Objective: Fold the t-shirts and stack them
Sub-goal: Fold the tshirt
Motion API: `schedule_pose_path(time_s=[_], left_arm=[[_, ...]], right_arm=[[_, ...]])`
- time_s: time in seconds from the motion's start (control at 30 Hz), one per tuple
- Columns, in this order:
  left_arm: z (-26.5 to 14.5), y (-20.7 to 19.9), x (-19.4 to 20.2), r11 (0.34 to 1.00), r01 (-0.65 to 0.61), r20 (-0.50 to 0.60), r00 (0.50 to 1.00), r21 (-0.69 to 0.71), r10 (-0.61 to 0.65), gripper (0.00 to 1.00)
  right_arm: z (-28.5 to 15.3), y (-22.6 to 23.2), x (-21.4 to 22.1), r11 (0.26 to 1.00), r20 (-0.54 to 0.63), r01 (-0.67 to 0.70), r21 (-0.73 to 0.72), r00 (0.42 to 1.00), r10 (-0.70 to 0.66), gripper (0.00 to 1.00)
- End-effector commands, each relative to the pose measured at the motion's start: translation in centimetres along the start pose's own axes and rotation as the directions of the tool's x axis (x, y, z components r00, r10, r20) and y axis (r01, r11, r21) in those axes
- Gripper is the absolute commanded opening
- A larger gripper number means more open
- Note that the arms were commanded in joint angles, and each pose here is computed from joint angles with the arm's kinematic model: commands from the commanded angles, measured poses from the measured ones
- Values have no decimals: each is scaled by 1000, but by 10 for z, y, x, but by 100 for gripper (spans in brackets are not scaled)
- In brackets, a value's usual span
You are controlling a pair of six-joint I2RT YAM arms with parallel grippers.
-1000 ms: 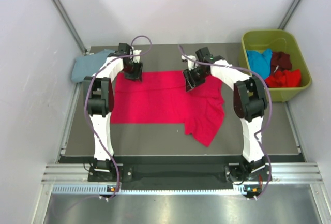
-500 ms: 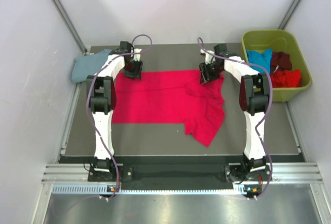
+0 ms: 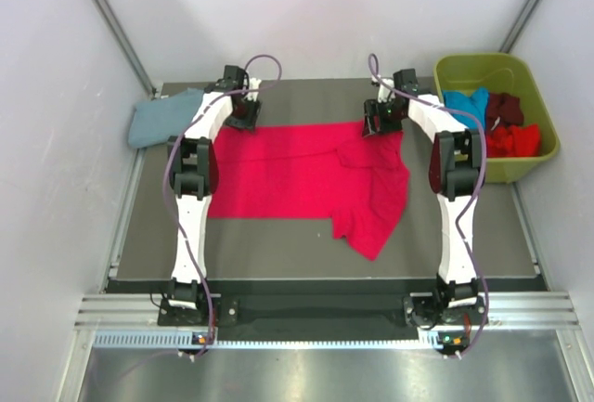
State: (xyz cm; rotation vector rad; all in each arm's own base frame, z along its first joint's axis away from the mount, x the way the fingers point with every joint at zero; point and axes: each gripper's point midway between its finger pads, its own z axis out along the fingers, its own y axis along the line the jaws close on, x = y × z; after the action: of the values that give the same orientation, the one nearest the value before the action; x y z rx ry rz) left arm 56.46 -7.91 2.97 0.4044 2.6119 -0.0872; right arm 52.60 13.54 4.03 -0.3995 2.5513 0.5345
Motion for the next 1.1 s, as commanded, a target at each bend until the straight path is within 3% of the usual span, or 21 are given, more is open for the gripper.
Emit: schedule_pose_path(time_s=[0.0,0.1,0.2,0.27,0.6,0.87,1.0,1.07], left_arm=[[36,14,16,998,-31,-42,999,-60,28,53],[31,25,3,992,-31,-6,1000,-121,31,57],[-2,44,-21,982,20,70,998,-186,-7,63],[-10,56,-11,978,59,56,997,-202,-49,67],[-37,105,46,964,182,-31,981,-193,-191,66],[-37,116,44,961,183,-17,982,-206,-191,64],[-27,107,41,969,169,-27,984,-182,-177,43],[-23,100,39,975,156,-28,986,-161,-163,0]], right_arm=[[13,-34,-14,996,50,-1,88,999,-3,66],[13,-40,-23,994,72,3,107,997,-10,66],[11,-39,-24,994,74,5,108,997,-13,67],[11,-38,-18,994,60,2,105,998,-8,67],[6,-36,-16,994,56,7,106,998,-13,67],[7,-37,-12,994,48,10,111,999,-16,67],[8,-45,-7,988,30,18,156,999,-23,67],[8,-54,1,981,9,15,191,1000,-17,67]])
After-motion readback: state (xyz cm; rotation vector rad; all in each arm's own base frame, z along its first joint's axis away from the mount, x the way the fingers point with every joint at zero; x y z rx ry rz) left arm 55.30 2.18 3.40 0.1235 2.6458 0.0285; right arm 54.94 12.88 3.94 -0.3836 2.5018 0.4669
